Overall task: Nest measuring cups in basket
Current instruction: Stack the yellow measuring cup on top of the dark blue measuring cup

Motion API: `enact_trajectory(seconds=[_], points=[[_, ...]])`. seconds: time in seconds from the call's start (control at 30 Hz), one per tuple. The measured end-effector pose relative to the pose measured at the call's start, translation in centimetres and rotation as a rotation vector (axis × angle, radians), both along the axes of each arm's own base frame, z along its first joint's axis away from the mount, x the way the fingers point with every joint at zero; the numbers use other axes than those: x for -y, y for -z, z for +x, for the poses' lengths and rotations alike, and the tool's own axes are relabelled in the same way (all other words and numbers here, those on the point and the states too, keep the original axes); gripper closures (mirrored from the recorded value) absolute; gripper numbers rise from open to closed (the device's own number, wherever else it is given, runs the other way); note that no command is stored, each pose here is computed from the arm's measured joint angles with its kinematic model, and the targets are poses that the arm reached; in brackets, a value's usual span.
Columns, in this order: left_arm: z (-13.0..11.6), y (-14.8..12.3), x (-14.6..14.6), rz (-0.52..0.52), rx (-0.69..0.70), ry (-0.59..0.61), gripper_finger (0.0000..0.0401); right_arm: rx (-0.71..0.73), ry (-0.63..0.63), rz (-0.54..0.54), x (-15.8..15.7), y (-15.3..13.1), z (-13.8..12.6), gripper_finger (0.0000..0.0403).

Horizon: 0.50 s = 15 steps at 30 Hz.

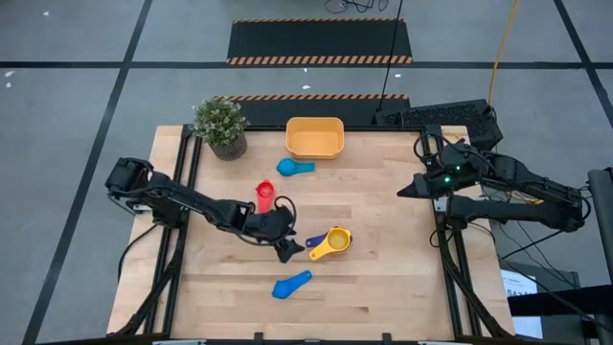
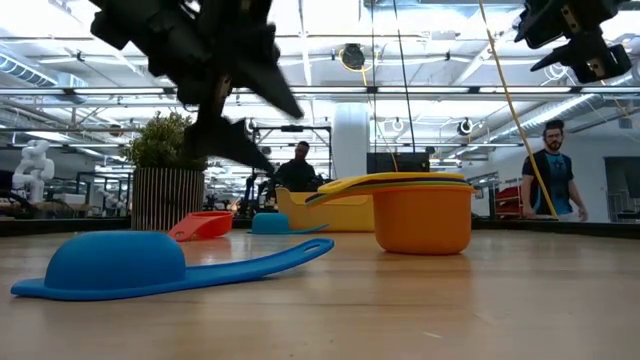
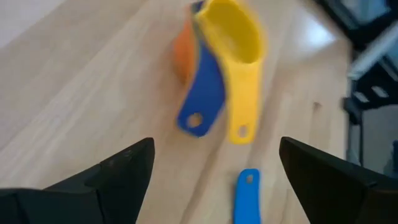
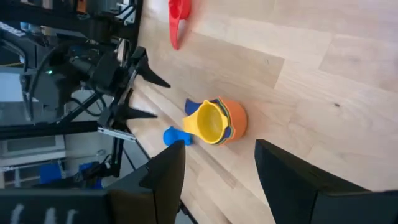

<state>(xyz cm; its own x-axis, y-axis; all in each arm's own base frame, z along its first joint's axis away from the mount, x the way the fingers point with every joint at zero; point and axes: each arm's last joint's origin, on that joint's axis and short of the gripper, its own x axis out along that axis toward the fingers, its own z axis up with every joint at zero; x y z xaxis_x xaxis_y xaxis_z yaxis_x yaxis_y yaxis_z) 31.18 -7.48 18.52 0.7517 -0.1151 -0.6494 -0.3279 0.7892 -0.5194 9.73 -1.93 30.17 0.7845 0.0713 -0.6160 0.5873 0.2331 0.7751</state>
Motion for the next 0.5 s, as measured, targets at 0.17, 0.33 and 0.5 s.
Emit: enact_trajectory(seconds=[0.17, 0.33, 0.5], points=[[0.3, -0.6, 0.8, 0.053, 0.080, 0.069, 0.0025, 0.012, 0.027, 0.031, 0.0, -0.1, 0.1, 0.0216], [0.5, -1.9, 2.0, 0.179, 0.094, 0.104, 0.0003, 0.069, 0.041, 0.027, 0.1, -0.6, 0.4, 0.0216], [2.0, -4.0, 3.1, 0.308, 0.129, 0.122, 0.0001, 0.077, 0.052, -0.005, 0.3, -0.6, 0.7, 0.0216]])
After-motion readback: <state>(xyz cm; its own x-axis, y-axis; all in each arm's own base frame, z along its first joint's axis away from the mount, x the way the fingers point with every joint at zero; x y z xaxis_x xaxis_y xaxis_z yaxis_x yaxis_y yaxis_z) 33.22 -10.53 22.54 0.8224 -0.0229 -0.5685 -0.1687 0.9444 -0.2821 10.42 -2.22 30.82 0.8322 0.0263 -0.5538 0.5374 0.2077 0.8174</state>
